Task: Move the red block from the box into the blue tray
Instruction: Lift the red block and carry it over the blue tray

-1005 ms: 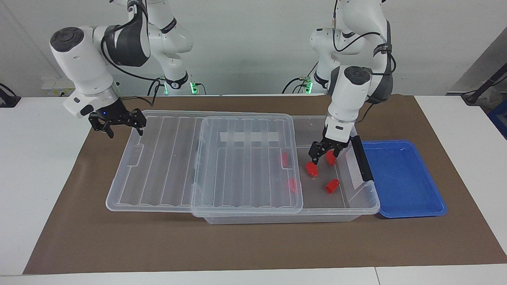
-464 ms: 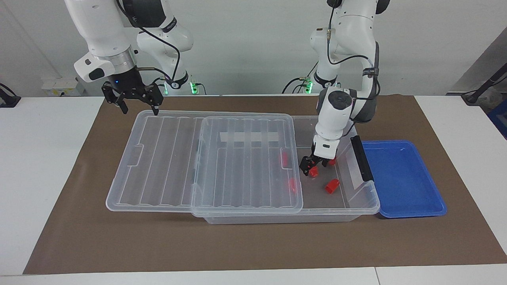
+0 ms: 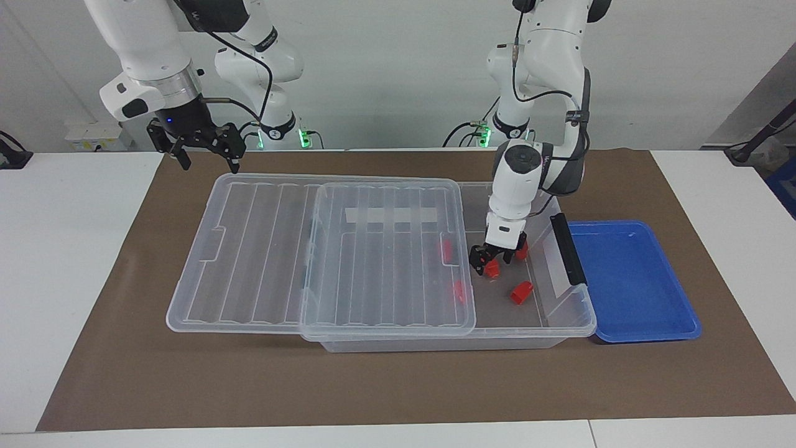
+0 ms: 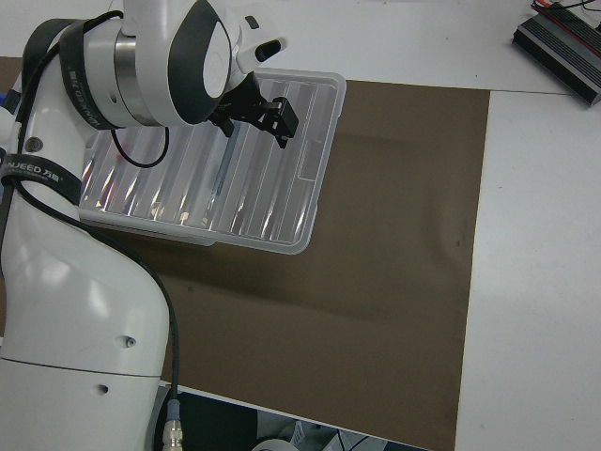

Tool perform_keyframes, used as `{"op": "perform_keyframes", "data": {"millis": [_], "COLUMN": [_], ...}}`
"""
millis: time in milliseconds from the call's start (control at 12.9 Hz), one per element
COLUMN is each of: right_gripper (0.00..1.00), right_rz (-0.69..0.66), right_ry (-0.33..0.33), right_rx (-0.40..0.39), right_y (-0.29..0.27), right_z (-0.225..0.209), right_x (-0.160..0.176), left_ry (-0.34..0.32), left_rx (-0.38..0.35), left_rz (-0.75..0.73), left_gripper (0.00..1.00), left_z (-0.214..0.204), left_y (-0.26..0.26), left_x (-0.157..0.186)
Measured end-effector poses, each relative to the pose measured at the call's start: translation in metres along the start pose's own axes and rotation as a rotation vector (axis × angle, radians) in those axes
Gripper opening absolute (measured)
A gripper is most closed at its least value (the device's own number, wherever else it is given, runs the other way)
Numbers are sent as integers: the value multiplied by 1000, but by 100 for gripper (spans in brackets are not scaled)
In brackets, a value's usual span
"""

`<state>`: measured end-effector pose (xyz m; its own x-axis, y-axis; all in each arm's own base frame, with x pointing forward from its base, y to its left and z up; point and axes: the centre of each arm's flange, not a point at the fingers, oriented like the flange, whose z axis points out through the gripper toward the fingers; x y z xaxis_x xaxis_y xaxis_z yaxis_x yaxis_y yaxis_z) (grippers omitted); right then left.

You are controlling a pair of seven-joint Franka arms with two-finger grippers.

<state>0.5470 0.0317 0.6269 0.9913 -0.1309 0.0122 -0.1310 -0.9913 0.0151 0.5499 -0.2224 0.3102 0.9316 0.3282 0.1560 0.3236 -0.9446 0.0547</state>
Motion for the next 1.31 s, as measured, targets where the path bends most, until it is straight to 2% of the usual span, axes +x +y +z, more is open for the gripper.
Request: {"op": "perform_keyframes", "data": {"millis": [77,155,309,541,773,928,1082,1314], "right_gripper": [100,100,100,100,100,100,100,100], "right_rz": [14,29,40,20,17,17,17,17], "right_ry": [-3,-5,-11,-20,-22,-24,-26,-28], "right_rx": [0,0,-1,-2,-2,-3,-3,-3], "right_y": [7,15,21,11,9,9,9,9], "right_z": [1,2,3,5,6,7,8,8], "right_x": [2,4,4,2,1,1,1,1], "left_ry": [1,-1,-8,-20,-38,-63,-103,-156], "left_rx": [1,5,41,113,166,197,224,173], "left_rz": [2,3,24,34,10,68,179,272], "left_gripper": [77,61,34,34,34,34,34,34], "left_z": [0,0,-3,-44,-113,-158,-197,-222], "left_y": [0,0,-1,7,15,11,-10,-94], "left_x": [0,0,2,25,52,64,83,138]}}
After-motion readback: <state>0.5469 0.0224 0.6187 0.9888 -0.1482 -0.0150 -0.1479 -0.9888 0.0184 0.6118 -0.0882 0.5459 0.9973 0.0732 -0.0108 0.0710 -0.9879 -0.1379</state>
